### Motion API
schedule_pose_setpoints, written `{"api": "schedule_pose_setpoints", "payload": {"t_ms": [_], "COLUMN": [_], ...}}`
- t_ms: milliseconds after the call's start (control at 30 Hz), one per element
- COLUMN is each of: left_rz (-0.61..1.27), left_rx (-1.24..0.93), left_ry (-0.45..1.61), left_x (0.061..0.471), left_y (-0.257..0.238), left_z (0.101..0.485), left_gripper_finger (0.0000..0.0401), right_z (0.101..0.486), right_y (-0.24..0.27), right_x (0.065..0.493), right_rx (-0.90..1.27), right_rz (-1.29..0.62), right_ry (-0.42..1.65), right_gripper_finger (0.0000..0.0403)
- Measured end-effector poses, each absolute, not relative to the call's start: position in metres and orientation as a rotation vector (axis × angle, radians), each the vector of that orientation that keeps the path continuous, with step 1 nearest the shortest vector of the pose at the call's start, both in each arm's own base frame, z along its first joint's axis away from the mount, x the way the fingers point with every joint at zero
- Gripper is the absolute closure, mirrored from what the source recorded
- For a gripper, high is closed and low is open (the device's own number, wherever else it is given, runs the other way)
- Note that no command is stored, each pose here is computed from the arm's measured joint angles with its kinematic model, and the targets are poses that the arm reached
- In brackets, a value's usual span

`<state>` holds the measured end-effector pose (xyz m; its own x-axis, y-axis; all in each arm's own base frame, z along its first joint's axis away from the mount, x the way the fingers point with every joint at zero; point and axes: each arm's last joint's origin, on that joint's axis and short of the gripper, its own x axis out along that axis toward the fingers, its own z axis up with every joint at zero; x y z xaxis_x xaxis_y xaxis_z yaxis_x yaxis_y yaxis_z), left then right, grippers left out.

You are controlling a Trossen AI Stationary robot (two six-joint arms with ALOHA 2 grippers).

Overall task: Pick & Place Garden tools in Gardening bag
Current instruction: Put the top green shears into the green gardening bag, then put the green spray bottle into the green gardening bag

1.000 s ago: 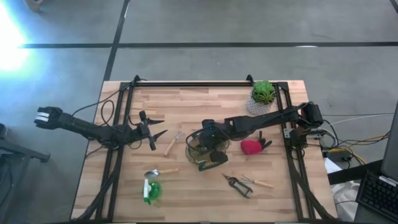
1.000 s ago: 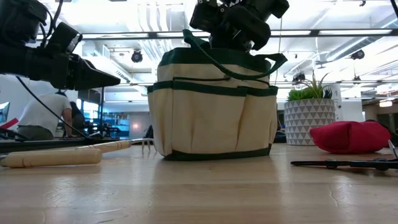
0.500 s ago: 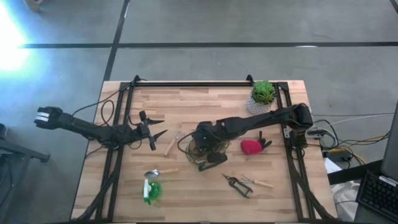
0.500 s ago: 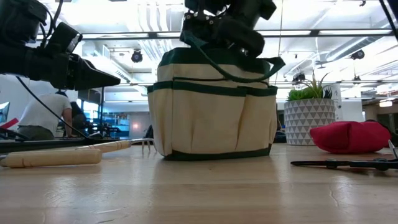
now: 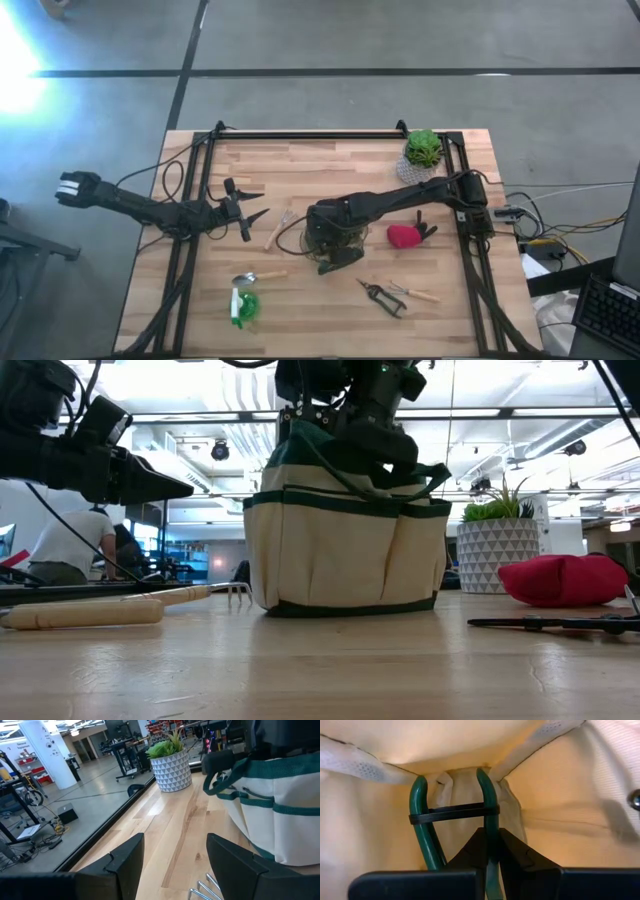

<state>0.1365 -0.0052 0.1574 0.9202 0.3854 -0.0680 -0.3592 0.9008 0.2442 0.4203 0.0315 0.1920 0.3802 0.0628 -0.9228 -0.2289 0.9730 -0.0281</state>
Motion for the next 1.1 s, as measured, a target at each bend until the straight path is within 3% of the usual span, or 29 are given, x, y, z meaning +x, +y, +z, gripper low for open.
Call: {"api": "schedule_pose_setpoints", "payload": {"t_ms": [467, 1100], "left_rz": [0.387, 0.386], "left_rx": [0.230, 0.230], "left_ry": [0.116, 0.115], "left_x": [0.1365, 0.1365], "left_y": [-0.0052, -0.0052], "left_z": [0.1575, 0.1575], "left_gripper_finger": [0.0183, 0.0183], "right_z": [0.1927, 0.1933], "right_y": [0.0311, 0.0319], "right_x": [0.4202, 0.4200], "right_rx": [-0.170, -0.167], "right_rz": [0.187, 0.186], "right_ry": [1.164, 1.162], "right_gripper_finger": [0.0379, 0.0270]}}
